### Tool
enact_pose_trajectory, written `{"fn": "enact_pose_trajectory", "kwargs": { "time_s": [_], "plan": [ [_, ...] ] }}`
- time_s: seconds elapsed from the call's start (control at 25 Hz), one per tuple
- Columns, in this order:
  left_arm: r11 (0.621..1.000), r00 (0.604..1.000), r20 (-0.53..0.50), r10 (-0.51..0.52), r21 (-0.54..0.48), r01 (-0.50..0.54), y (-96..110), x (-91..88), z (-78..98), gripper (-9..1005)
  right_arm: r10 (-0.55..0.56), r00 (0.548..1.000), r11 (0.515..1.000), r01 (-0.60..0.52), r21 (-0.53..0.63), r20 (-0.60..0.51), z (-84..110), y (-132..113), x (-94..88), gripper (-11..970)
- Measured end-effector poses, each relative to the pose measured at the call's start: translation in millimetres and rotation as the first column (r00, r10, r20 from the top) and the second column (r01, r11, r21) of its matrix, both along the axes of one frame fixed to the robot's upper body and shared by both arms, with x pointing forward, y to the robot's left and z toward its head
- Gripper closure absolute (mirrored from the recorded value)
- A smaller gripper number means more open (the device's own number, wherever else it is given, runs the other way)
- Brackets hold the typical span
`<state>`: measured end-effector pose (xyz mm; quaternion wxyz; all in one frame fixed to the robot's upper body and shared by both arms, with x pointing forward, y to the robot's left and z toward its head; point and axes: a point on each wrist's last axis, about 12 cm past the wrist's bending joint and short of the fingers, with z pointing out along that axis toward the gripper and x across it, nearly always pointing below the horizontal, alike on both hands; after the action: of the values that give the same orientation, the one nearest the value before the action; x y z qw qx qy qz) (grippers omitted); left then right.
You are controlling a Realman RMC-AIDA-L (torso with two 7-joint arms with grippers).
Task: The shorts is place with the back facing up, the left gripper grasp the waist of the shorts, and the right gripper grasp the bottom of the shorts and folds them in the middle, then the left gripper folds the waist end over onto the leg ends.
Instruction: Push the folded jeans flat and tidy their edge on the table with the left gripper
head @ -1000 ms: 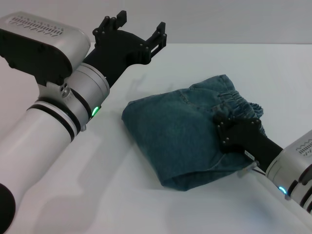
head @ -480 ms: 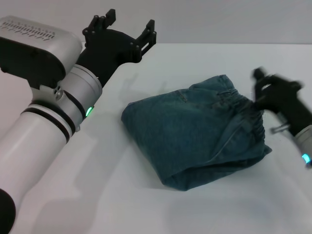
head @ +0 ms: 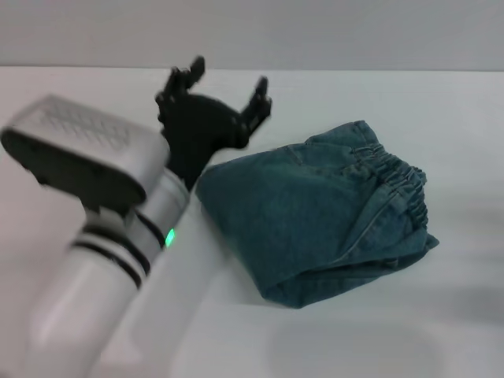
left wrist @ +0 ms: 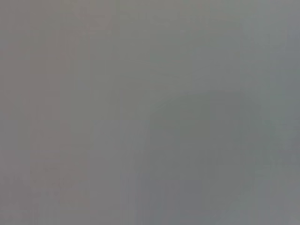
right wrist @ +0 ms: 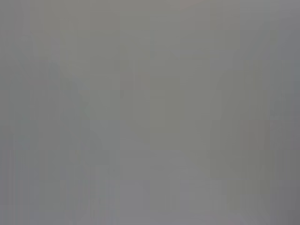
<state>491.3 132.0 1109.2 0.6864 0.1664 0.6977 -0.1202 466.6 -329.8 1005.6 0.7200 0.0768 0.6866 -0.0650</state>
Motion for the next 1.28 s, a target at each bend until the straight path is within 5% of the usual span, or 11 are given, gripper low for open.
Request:
{"fn": "enact_pose_trajectory", "kwargs": {
  "time_s": [0.24, 0.32, 0.48, 0.92, 1.28],
  "plan": [
    [0.998, 0.998, 0.034, -0.055, 0.02, 0.054, -7, -31.9, -34.0, 188, -0.032, 0.999, 0.999, 0.032, -0.01, -0.037, -8.1, -10, -14.7, 844],
    [0.991, 0.989, 0.055, -0.136, 0.006, 0.136, -5, -47.7, -57.3, 190, -0.036, 0.998, 0.999, 0.035, -0.009, -0.047, -9.9, -11, -16.4, 844],
    [0.974, 0.975, 0.013, -0.223, -0.04, 0.224, 3, -55.3, -80.0, 356, -0.03, 0.998, 1.0, 0.03, -0.008, -0.061, -11.7, -10, -16.7, 843],
    [0.907, 0.91, 0.022, -0.414, 0.09, 0.411, 9, -74.0, -104.0, 734, -0.005, 0.997, 1.0, 0.005, -0.001, -0.082, -13.4, -5, -11.6, 841],
    [0.886, 0.887, -0.049, -0.459, 0.05, 0.461, 13, -75.1, -114.1, 975, 0.007, 0.998, 1.0, -0.006, 0.012, -0.07, -11.0, -1, -7.6, 839]
  ]
}}
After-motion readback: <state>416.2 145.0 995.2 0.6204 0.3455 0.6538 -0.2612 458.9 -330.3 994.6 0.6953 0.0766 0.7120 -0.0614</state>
